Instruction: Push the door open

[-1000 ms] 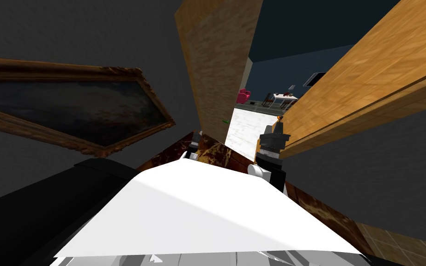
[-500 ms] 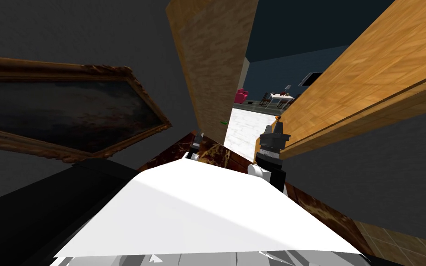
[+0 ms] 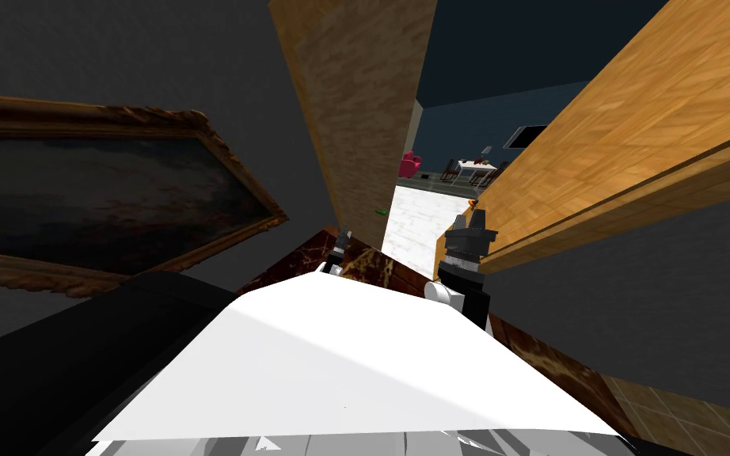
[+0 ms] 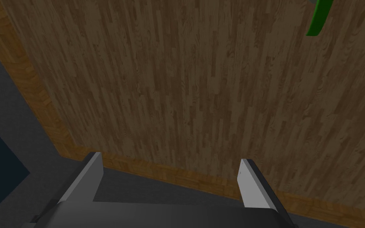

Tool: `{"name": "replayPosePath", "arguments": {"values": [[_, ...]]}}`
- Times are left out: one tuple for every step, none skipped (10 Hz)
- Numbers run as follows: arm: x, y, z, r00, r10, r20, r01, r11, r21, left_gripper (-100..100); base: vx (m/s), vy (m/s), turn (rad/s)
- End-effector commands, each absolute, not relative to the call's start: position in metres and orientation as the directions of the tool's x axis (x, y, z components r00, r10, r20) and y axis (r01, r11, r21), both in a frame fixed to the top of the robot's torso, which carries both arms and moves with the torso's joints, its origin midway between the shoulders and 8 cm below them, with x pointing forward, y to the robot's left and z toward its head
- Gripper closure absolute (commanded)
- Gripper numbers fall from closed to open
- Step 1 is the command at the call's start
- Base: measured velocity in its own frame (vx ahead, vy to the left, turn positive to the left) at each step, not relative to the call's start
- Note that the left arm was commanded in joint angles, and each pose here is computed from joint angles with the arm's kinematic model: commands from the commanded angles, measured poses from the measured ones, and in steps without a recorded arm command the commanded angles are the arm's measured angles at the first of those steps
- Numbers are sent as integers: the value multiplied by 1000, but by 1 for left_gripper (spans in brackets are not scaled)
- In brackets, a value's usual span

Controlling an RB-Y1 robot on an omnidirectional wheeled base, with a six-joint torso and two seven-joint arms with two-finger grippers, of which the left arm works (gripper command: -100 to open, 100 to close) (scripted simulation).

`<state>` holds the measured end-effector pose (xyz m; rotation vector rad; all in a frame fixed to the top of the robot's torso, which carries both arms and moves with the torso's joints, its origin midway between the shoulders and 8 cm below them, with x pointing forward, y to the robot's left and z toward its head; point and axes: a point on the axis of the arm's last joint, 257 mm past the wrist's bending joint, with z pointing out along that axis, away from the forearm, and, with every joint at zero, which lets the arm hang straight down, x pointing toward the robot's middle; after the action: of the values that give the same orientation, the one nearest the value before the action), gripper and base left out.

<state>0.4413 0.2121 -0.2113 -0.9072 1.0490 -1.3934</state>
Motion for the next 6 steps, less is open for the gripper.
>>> {"name": "replayPosePath", "arguments": {"values": [[443,209,-223,-98,-994,-38,295,7,-956,-100,103,-13,-60],[444,207,-230,-103,-994,-36,283,6,-959,-100,96,6,-60],[444,205,-237,-108,-994,-35,272,5,-962,-100,92,3,-65],[445,201,-251,-117,-993,-33,249,2,-968,-100,125,12,-89],[445,200,-258,-121,-992,-31,238,2,-971,-100,149,23,-85],[445,198,-265,-126,-992,-30,227,1,-974,-100,143,5,-60]]}}
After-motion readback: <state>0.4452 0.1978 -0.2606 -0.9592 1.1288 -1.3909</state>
